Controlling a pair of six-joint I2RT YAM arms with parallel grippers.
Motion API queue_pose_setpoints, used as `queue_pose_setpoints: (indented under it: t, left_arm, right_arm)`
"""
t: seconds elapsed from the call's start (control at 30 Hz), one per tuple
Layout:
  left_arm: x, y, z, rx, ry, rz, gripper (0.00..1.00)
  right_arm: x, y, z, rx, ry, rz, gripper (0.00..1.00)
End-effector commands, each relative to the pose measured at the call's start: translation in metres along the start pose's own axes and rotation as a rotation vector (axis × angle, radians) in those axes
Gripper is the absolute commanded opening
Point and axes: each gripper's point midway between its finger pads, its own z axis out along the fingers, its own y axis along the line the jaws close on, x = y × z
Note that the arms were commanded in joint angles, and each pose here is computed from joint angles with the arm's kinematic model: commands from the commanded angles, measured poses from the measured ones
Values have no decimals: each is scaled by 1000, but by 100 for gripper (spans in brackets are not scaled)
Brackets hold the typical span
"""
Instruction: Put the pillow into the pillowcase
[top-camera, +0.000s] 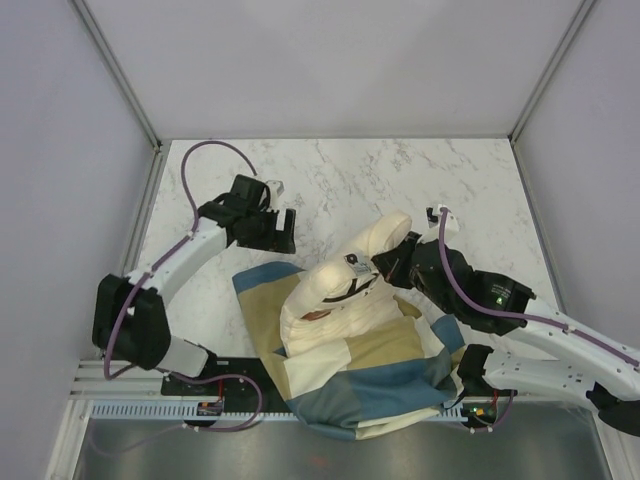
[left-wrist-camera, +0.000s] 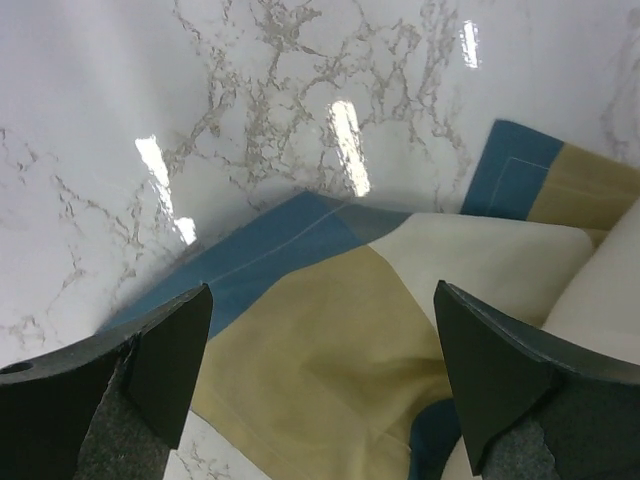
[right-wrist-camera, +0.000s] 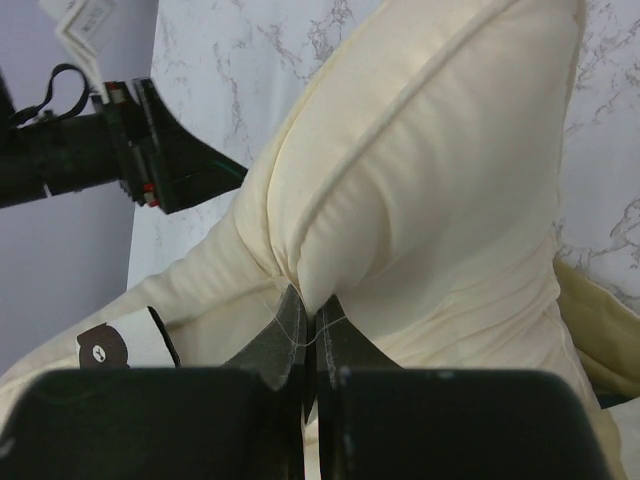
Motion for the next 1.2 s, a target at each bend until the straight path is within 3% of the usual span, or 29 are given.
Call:
queue_pose_setpoints:
  t: [0.0, 0.17, 0.33, 0.5, 0.7, 0.8, 0.83, 0.93, 1.17]
  left_arm:
    - [-21, 3, 17, -4, 16, 94, 100]
    - [8, 41, 56, -159, 211, 104, 98]
    - [13, 58, 63, -220, 228, 59, 99]
    - [44, 35, 81, -25, 364, -4, 91]
    - [64, 34, 84, -14, 422, -38, 82]
    - [76, 16, 90, 100, 480, -70, 58]
    - [78, 12, 90, 121, 491, -75, 34]
    - [78, 7, 85, 144, 487, -69, 4]
    - [50, -6, 62, 171, 370, -49, 2]
  right_arm:
    - [21, -7, -6, -8, 104, -106, 0]
    - [17, -3, -9, -24, 96, -103, 0]
    - [15, -1, -11, -34, 95, -105, 0]
    - [12, 2, -13, -42, 87, -95, 0]
    - [10, 1, -14, -40, 78, -93, 0]
    - [9, 0, -14, -37, 72, -92, 0]
    - [8, 0, -13, -34, 69, -89, 0]
    - [9, -2, -10, -18, 67, -98, 1]
    - [1, 6, -7, -15, 49, -117, 0]
